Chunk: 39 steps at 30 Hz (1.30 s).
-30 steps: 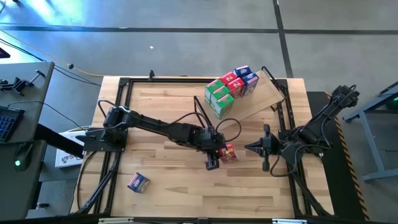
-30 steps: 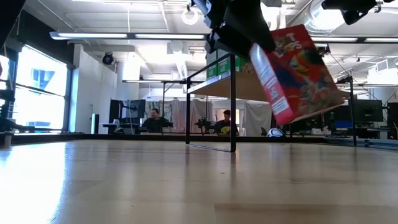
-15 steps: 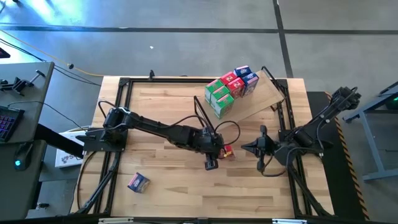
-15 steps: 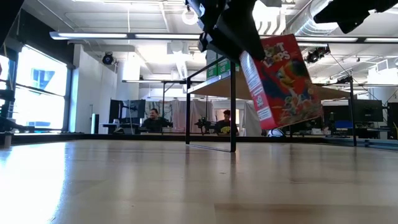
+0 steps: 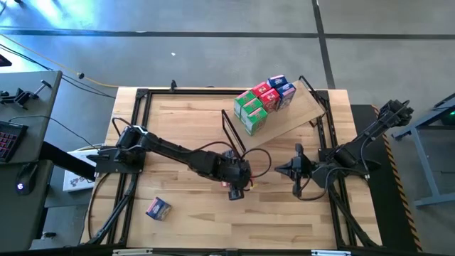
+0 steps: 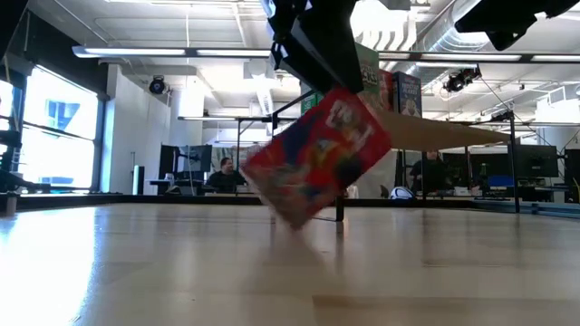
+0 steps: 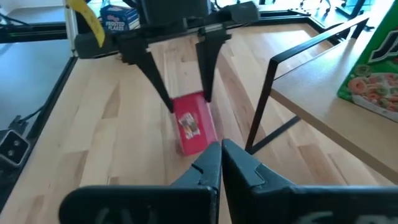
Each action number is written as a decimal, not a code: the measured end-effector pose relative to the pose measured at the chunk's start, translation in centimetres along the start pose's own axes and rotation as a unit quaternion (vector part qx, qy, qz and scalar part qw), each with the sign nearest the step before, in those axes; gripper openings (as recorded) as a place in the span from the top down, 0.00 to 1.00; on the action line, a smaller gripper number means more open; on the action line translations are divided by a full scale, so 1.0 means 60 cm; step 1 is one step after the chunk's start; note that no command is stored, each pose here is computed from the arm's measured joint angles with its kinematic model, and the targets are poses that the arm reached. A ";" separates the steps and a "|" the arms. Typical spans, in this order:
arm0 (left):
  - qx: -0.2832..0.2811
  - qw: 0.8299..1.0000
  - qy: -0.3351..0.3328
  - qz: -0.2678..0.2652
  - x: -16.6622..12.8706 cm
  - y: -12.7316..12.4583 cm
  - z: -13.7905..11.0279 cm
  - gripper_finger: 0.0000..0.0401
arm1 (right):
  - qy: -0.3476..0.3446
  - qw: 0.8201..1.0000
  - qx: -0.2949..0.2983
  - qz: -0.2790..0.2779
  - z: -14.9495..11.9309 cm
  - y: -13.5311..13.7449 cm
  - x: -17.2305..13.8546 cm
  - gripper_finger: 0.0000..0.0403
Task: Stack cereal on shelf
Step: Put the red cereal box on the shelf and aligned with the other red cereal boxes
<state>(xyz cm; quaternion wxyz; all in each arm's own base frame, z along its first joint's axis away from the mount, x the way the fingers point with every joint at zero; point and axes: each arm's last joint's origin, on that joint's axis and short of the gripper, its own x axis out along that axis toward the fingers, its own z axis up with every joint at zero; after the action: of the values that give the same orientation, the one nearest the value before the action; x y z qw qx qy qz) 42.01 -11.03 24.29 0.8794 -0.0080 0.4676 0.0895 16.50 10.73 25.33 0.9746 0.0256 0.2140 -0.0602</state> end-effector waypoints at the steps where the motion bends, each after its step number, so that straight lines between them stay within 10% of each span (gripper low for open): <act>1: 0.000 1.000 -0.002 0.000 0.000 0.000 0.000 0.48 | 0.001 1.000 0.000 0.003 0.000 0.000 0.000 1.00; 13: 0.016 1.000 0.002 -0.005 -0.039 -0.024 -0.012 0.43 | 0.019 0.999 -0.004 0.027 -0.005 0.006 0.005 0.70; 22: -0.001 0.998 0.023 0.053 -0.004 -0.065 -0.115 0.57 | 0.103 0.994 -0.036 0.013 -0.047 0.028 0.061 0.40; 39: -0.184 0.967 -0.153 -0.092 0.034 0.009 -0.211 0.83 | -0.027 0.997 0.043 0.065 -0.189 -0.047 0.093 0.37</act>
<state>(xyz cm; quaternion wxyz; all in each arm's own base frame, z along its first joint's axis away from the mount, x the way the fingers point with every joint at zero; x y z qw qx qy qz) 32.64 -11.46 15.55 0.9283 -0.1990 0.3000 0.0931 16.47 8.20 12.66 0.9799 0.0798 0.1825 -0.0070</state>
